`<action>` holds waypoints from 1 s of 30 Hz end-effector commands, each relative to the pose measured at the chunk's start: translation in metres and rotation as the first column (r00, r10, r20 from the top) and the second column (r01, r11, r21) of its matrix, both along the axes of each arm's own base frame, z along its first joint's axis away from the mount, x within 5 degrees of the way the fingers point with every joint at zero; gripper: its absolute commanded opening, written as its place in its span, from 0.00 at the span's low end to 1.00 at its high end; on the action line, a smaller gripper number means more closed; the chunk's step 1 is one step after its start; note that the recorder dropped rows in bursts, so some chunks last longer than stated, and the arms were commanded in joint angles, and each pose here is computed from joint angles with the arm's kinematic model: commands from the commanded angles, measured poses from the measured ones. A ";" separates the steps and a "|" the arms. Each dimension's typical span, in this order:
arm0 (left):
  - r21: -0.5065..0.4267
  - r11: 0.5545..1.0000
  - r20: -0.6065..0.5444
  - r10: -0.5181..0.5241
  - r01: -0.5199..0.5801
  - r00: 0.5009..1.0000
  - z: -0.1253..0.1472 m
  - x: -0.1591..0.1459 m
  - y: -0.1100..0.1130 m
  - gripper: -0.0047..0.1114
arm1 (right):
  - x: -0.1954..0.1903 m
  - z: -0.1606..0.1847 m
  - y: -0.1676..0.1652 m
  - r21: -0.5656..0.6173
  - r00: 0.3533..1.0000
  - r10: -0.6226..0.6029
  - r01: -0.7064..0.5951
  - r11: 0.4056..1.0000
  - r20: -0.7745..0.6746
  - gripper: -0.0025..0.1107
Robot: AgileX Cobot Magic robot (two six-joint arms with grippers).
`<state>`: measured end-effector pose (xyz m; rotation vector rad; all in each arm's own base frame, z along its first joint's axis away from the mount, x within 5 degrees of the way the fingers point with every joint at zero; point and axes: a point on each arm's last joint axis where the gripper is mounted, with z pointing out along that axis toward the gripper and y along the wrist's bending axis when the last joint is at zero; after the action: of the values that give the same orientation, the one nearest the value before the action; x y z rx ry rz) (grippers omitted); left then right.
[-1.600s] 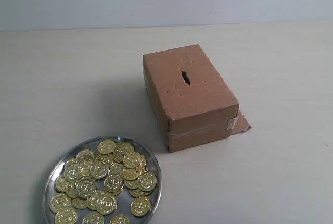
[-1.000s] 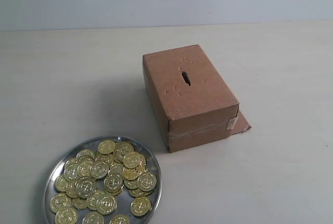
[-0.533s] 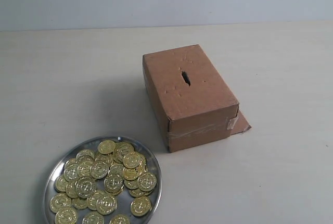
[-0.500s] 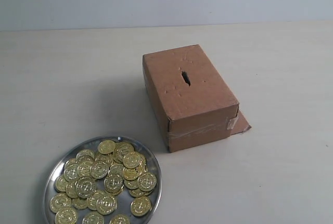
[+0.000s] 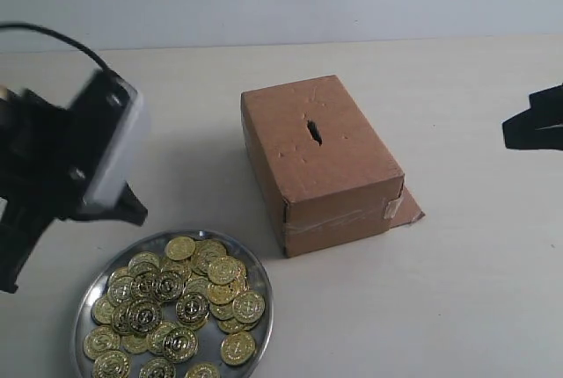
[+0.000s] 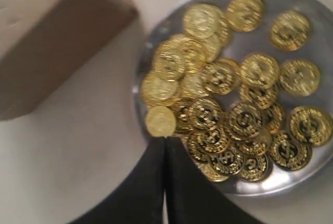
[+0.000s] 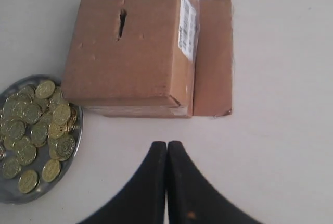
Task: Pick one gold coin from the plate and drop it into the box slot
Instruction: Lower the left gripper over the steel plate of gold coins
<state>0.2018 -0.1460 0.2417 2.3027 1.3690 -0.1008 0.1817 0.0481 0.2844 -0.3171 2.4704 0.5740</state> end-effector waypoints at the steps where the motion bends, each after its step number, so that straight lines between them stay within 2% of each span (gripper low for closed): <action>1: 0.191 0.954 -0.077 -0.219 0.230 0.973 -0.042 0.015 -0.025 0.04 | 0.016 -0.014 0.002 0.011 0.998 0.020 -0.020 1.000 -0.063 0.02; 4: 0.221 0.936 -0.125 -0.253 0.276 0.959 -0.061 0.018 -0.038 0.04 | 0.017 -0.014 0.003 0.027 0.998 0.026 -0.025 0.999 -0.063 0.02; 8: 0.247 0.920 -0.177 -0.265 0.304 0.948 -0.079 0.019 -0.043 0.04 | 0.014 -0.009 0.006 0.061 0.998 0.060 -0.058 0.996 -0.032 0.02; 12: 0.254 0.917 -0.186 -0.267 0.309 0.946 -0.082 0.019 -0.042 0.05 | 0.012 -0.006 0.007 0.063 0.998 0.066 -0.065 0.996 -0.015 0.02; 14: 0.265 0.911 -0.182 -0.275 0.317 0.944 -0.081 0.019 -0.041 0.11 | 0.012 -0.006 0.007 0.065 0.998 0.066 -0.065 0.996 -0.017 0.02; 16: 0.295 0.891 -0.179 -0.303 0.345 0.936 -0.082 0.018 -0.042 0.21 | 0.012 -0.006 0.007 0.065 0.998 0.066 -0.065 0.996 -0.017 0.02; 19: 0.355 0.838 -0.158 -0.382 0.414 0.910 -0.082 0.013 -0.046 0.35 | 0.011 -0.006 0.007 0.065 0.998 0.068 -0.066 0.996 -0.018 0.02; 21: 0.384 0.805 -0.151 -0.429 0.453 0.891 -0.083 0.009 -0.050 0.40 | 0.011 -0.006 0.007 0.065 0.998 0.068 -0.066 0.996 -0.018 0.02; 30: 0.416 0.757 -0.238 -0.444 0.504 0.864 -0.105 0.006 -0.053 0.40 | 0.011 -0.006 0.007 0.065 0.998 0.068 -0.066 0.996 -0.018 0.02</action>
<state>0.2087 -0.1990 0.1393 3.0374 0.8914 -0.0741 0.1929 0.0554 0.2748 -0.3636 2.4812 0.6862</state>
